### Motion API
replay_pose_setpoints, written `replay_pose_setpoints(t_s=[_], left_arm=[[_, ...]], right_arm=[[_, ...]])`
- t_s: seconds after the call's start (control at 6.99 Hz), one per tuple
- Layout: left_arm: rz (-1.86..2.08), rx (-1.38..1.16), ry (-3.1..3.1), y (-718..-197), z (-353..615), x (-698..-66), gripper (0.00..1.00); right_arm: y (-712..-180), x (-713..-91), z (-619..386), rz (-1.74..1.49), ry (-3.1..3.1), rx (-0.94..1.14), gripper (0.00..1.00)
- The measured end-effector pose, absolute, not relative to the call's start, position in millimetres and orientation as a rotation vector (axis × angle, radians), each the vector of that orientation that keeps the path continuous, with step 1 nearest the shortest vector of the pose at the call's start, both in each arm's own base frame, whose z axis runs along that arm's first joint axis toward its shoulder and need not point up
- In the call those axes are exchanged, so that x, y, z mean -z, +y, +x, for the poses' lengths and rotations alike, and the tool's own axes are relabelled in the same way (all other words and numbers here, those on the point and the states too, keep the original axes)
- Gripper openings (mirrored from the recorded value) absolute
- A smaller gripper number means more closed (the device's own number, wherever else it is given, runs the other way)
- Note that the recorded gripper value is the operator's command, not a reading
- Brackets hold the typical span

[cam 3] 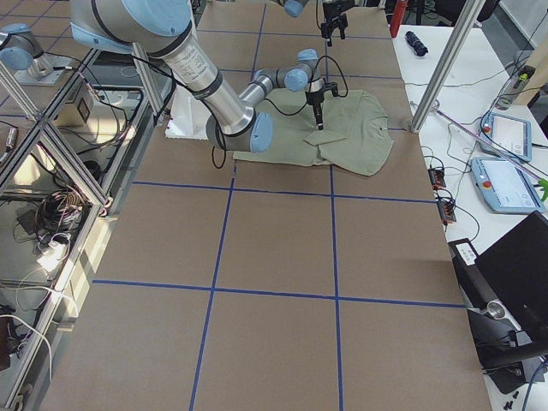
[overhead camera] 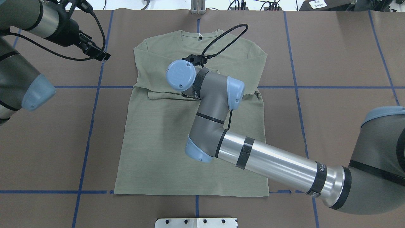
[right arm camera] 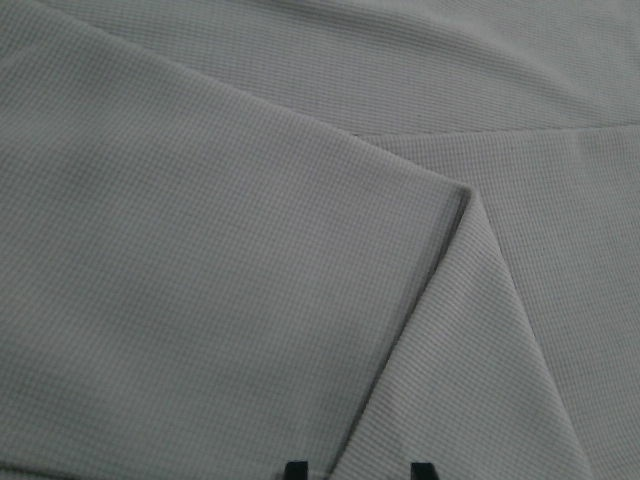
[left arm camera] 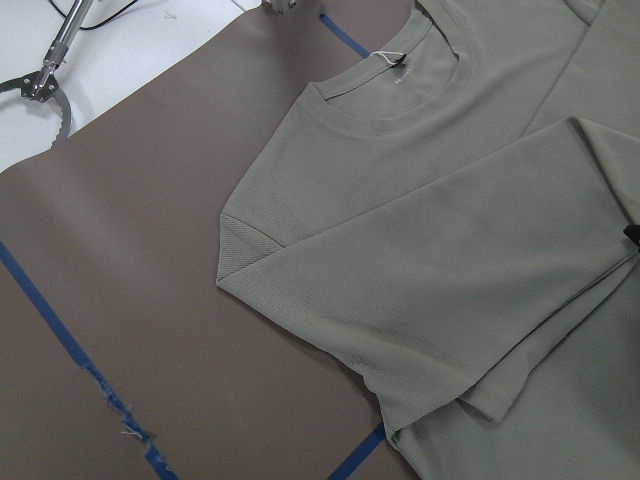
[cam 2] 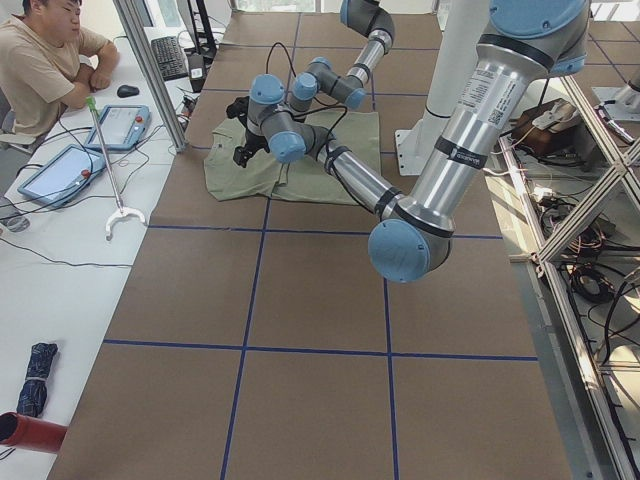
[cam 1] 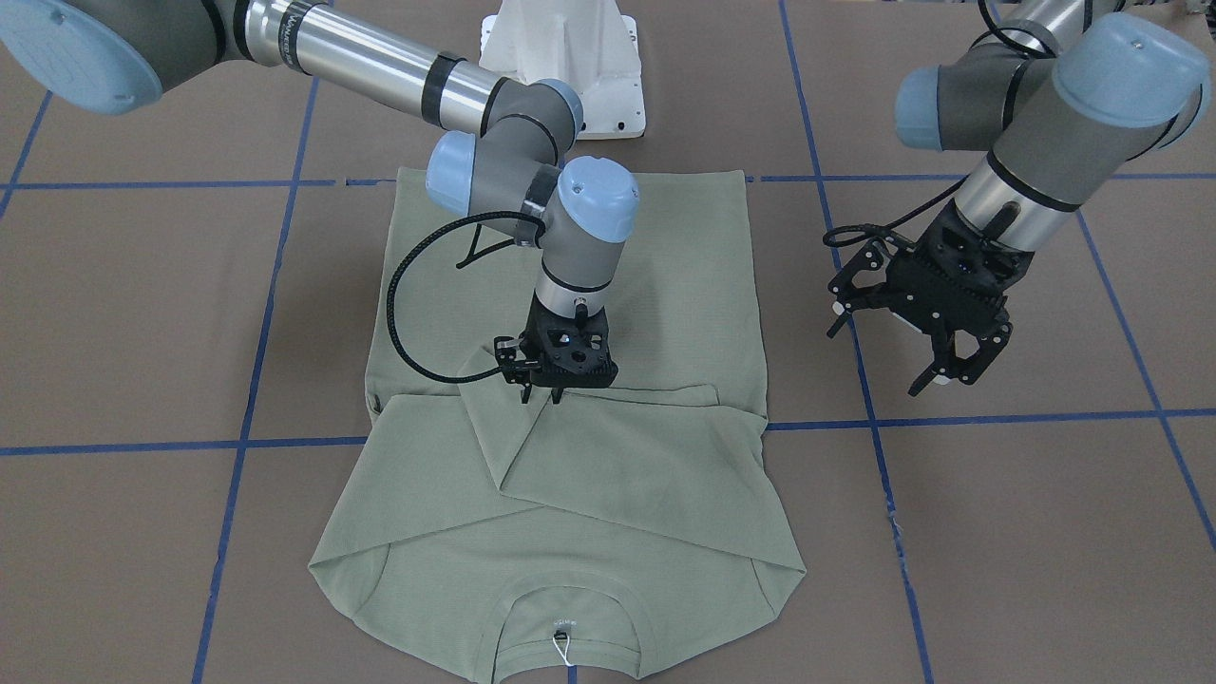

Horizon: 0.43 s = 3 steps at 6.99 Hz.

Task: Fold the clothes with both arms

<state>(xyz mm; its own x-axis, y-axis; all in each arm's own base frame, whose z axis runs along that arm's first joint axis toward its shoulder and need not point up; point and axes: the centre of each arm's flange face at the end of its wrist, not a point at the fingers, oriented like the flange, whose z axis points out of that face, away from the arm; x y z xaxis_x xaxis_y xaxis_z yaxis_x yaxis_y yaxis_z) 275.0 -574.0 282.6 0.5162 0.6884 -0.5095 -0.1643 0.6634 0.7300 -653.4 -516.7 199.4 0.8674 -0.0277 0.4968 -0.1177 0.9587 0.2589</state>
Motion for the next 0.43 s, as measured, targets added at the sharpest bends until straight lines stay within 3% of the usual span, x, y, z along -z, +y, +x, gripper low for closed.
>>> replay_pose_setpoints(t_s=[0.29,0.43], left_arm=[[0.673,-0.56,0.889,-573.8,275.1,-282.4,1.0],[0.673,-0.56,0.889,-573.8,275.1,-282.4,1.0]], right_arm=[[-512.5,-196.5,-656.3,0.284,-0.516,-0.041,0.0],[-511.7,-195.1,-655.8,0.282,-0.511,-0.041,0.0]])
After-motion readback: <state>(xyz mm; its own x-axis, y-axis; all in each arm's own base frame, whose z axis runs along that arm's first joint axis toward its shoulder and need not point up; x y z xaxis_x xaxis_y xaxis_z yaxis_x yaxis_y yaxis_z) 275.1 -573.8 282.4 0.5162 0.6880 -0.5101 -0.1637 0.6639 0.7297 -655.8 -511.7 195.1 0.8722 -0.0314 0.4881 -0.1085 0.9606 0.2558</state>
